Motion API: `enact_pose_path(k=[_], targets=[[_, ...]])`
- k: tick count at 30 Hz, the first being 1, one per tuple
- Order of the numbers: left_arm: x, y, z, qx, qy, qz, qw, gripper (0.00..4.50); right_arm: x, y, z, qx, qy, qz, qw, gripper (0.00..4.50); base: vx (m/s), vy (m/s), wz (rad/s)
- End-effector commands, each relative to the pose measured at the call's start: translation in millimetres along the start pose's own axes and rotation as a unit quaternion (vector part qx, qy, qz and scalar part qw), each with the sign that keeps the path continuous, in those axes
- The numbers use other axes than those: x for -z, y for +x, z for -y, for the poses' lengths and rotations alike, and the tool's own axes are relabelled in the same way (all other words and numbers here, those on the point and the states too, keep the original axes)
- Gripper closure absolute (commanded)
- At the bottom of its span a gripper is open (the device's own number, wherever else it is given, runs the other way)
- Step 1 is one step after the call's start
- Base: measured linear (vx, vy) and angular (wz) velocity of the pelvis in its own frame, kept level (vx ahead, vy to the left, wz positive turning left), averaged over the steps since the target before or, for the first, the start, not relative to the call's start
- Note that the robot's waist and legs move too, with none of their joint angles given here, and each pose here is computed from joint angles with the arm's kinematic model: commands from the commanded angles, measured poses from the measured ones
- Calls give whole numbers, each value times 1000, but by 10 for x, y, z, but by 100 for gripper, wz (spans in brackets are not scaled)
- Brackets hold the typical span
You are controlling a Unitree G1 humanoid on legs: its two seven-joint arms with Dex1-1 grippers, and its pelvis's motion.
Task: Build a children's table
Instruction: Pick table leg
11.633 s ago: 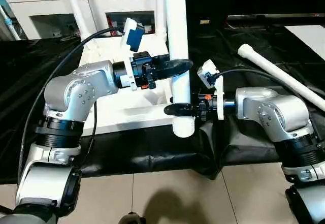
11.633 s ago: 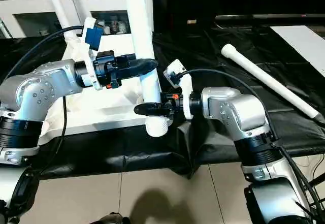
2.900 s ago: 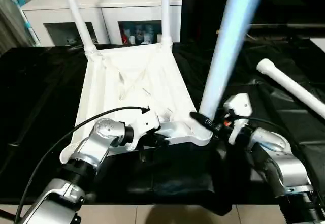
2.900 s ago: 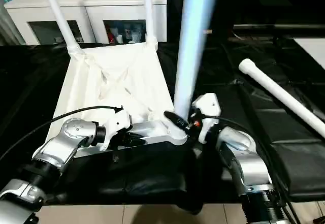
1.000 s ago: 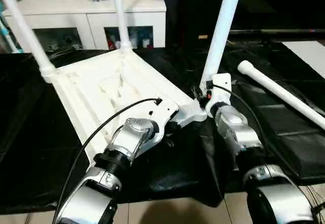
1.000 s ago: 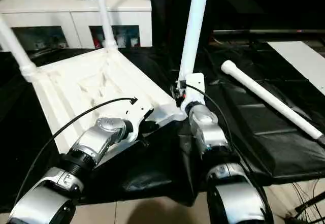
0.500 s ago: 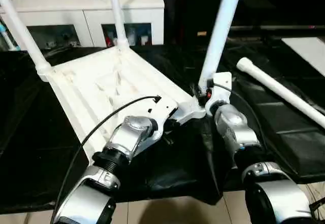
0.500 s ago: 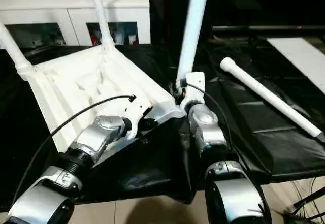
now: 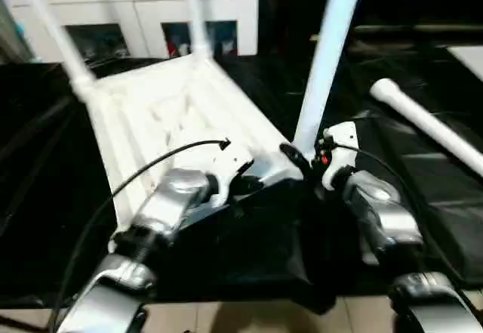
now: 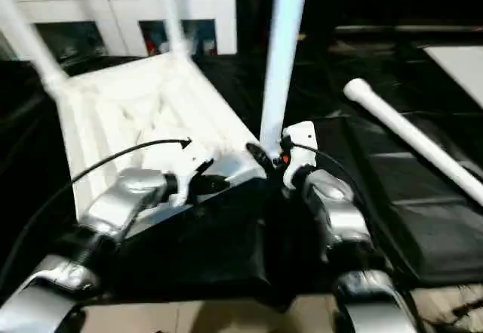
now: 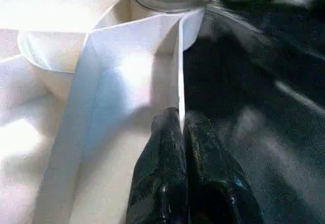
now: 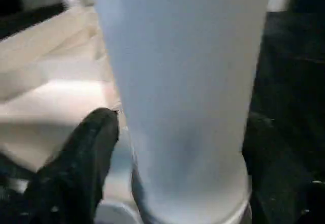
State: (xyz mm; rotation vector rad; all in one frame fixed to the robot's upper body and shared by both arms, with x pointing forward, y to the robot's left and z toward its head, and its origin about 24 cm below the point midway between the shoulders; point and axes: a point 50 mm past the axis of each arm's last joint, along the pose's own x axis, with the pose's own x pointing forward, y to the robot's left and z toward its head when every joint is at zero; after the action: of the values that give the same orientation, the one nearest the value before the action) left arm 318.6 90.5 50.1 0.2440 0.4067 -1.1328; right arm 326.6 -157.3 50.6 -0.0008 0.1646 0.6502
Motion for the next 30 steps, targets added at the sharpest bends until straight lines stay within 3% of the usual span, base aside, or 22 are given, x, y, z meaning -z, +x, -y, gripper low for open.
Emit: enact_pose_path(k=[1,8,14,20,30], targets=[[-67,-44,121,70,18,54,996,450,-40,-102,-52,-46,-6,1,999,58,0,0,0],[38,-196,190,115,39,34,992,450,-59,-376,-112,-122,-32,-24,992,58,0,0,0],[144,-211,239,130,53,-2,990,450,-87,-413,-132,-144,-53,-33,988,58,0,0,0],[144,-210,232,124,57,-2,991,450,-69,-422,-152,-162,-65,-48,983,58,0,0,0],[156,-235,226,125,59,-3,990,450,-23,-501,-78,-162,-74,-66,982,139,0,0,0]])
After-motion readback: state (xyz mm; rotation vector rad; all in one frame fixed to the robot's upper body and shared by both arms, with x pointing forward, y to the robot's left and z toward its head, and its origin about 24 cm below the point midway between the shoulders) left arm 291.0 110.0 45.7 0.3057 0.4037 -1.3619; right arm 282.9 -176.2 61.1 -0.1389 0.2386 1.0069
